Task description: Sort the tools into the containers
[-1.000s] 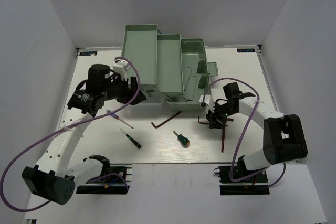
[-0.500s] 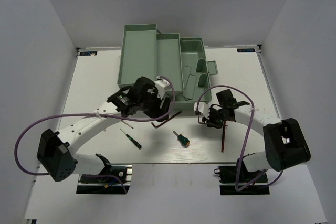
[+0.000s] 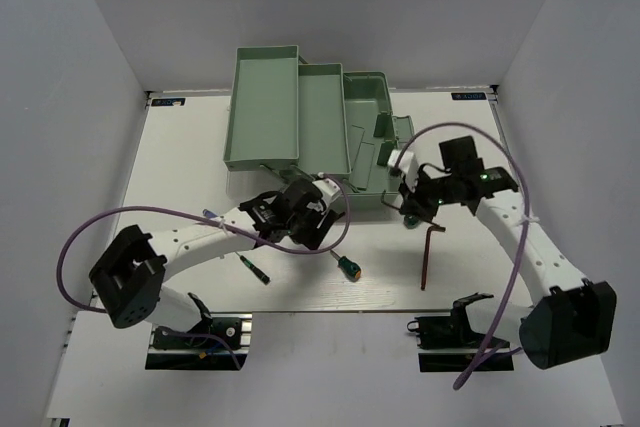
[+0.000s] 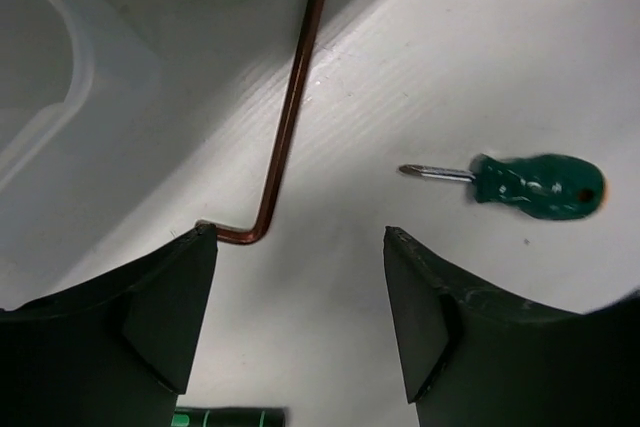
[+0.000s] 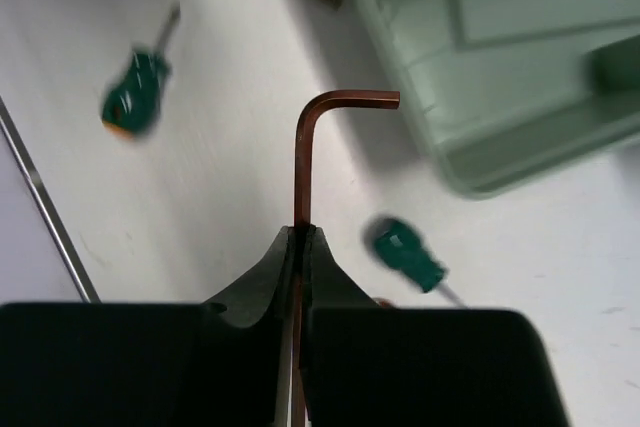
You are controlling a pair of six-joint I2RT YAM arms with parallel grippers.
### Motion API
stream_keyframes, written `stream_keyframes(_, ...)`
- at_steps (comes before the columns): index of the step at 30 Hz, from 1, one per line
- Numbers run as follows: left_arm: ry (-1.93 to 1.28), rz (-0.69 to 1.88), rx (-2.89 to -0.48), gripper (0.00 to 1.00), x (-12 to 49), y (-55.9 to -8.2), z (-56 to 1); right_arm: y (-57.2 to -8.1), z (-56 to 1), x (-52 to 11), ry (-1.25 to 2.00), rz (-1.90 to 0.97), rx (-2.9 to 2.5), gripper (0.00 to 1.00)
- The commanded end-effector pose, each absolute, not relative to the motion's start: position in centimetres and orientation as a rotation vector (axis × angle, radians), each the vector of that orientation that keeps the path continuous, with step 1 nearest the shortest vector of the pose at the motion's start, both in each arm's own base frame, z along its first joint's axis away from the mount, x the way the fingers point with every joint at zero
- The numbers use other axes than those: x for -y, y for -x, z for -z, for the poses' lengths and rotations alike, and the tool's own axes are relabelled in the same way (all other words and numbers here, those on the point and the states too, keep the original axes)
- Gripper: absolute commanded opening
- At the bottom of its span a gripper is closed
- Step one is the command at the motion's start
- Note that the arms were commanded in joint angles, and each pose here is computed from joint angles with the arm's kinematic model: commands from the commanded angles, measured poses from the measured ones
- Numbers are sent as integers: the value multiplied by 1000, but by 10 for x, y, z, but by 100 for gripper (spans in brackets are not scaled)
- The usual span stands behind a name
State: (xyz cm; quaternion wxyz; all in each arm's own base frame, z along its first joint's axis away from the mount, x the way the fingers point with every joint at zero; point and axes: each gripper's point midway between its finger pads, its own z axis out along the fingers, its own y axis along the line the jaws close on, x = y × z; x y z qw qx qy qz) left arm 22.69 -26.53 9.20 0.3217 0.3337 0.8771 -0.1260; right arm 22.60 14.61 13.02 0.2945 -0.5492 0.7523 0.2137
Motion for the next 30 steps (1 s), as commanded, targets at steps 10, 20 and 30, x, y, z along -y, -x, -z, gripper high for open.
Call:
stream_keyframes(10, -865, 219, -2248, 77, 266, -247, -63, -340, -245, -180, 771, -677, -2156, 0)
stream_keyframes(20, -837, 91, -2250, 73, 254, -259, -47, -394, -232, -217, 667, -882, -2255, 70)
stream_keyframes(30, -917, 164, -2277, 59, 271, -254, -18, -348, -221, -187, 599, -908, -2264, 70)
